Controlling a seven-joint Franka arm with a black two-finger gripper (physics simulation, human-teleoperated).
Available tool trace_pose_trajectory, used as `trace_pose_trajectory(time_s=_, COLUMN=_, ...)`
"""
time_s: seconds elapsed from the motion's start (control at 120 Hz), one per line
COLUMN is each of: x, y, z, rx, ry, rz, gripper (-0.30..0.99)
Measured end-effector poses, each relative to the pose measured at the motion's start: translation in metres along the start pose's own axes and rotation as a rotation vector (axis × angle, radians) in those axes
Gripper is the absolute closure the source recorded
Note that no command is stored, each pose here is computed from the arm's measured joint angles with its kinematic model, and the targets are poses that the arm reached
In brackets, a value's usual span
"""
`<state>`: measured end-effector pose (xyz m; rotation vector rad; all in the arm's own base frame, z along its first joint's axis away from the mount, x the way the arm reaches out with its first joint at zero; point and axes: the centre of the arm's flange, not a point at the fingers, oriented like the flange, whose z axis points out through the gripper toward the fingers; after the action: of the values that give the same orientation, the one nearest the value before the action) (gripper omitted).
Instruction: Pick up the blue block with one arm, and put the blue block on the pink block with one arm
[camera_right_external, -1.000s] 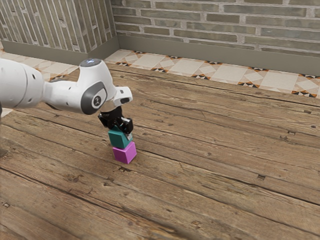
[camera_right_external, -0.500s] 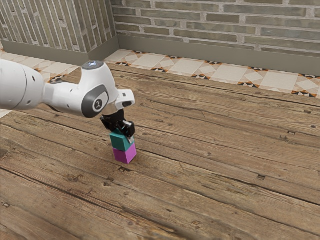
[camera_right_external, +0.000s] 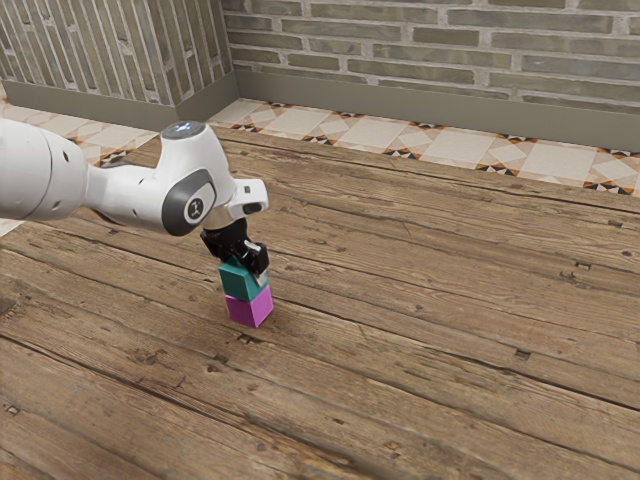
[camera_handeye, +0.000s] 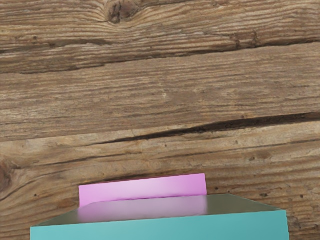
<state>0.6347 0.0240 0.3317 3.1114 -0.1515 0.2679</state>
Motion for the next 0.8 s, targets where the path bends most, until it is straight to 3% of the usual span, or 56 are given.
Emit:
trace_pose_trajectory(time_s=0.167, x=0.000, y=0.000, z=0.000, rx=-0.005, ry=0.003, rz=0.002, gripper=0.34)
trace_pose_trajectory(time_s=0.475, x=0.001, y=-0.002, z=-0.005, rx=-0.013, ry=0.009, rz=0.019, gripper=0.09)
trace_pose_trajectory(time_s=0.683, x=0.007, y=-0.001, z=-0.087, rx=0.013, ry=0.099, rz=0.039, gripper=0.03)
trace_pose_trajectory(time_s=0.8, x=0.004, y=0.003, z=-0.112, rx=0.017, ry=0.088, rz=0.039, gripper=0.02)
